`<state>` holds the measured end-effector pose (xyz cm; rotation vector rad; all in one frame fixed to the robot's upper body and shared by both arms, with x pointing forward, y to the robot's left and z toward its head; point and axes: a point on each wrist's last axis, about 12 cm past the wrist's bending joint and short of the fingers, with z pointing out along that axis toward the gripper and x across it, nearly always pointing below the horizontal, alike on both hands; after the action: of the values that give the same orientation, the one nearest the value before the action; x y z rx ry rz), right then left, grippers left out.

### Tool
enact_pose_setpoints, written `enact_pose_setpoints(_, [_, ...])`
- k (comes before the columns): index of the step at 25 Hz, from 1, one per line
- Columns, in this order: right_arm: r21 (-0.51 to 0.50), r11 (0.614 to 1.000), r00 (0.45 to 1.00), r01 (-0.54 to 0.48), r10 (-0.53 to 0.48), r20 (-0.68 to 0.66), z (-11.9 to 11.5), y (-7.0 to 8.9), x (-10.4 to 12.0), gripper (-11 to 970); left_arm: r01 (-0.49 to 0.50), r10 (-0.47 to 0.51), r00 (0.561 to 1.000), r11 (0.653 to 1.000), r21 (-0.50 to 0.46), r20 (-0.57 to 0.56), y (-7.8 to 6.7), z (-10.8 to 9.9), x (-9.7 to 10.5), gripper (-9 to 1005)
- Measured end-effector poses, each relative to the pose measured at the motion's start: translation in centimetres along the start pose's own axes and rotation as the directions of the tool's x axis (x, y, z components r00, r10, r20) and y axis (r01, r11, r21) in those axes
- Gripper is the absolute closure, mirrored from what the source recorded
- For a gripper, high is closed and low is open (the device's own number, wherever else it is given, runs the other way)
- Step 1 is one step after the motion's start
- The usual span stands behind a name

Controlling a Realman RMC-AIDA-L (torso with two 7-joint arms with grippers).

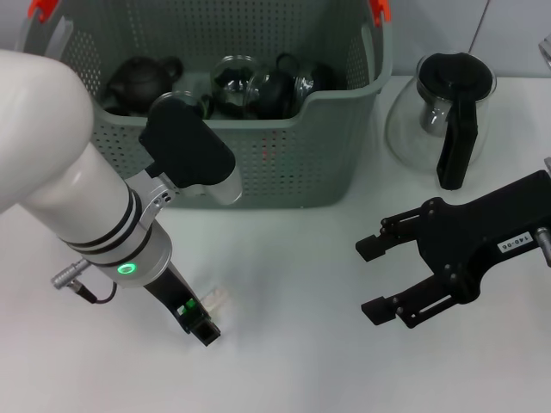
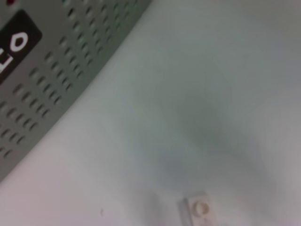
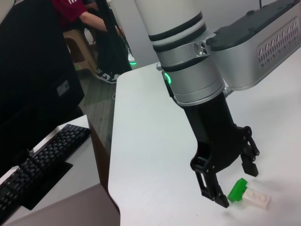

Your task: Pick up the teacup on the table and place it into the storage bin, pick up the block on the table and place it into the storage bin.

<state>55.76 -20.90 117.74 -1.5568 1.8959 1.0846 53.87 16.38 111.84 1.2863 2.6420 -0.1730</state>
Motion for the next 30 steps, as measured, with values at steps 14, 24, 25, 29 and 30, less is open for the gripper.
enact_pose_setpoints(14, [0.003,1.000,1.000,-0.001,0.001,0.001,0.00,-0.02,0.06,76,-0.012,0.012,1.000,1.000,-0.025,-0.012,-0.29,0.39,-0.28,207])
enact_pose_setpoints(24, [0.006,1.000,1.000,-0.002,0.002,0.002,0.01,-0.06,0.06,76,-0.023,0.022,1.000,0.999,-0.034,-0.022,-0.46,0.31,-0.51,396])
enact_pose_setpoints(25, [0.007,1.000,1.000,-0.002,0.002,0.002,0.01,-0.07,0.05,76,-0.024,0.024,0.999,0.999,-0.034,-0.022,-0.47,0.30,-0.53,423])
enact_pose_setpoints(29, [0.009,1.000,1.000,-0.002,0.002,0.002,-0.03,-0.10,0.06,75,-0.028,0.027,0.999,0.999,-0.036,-0.022,-0.44,0.22,-0.57,530])
enact_pose_setpoints(30, [0.009,1.000,1.000,-0.002,0.002,0.002,-0.03,-0.11,0.06,75,-0.029,0.028,0.999,0.999,-0.038,-0.022,-0.43,0.14,-0.58,557])
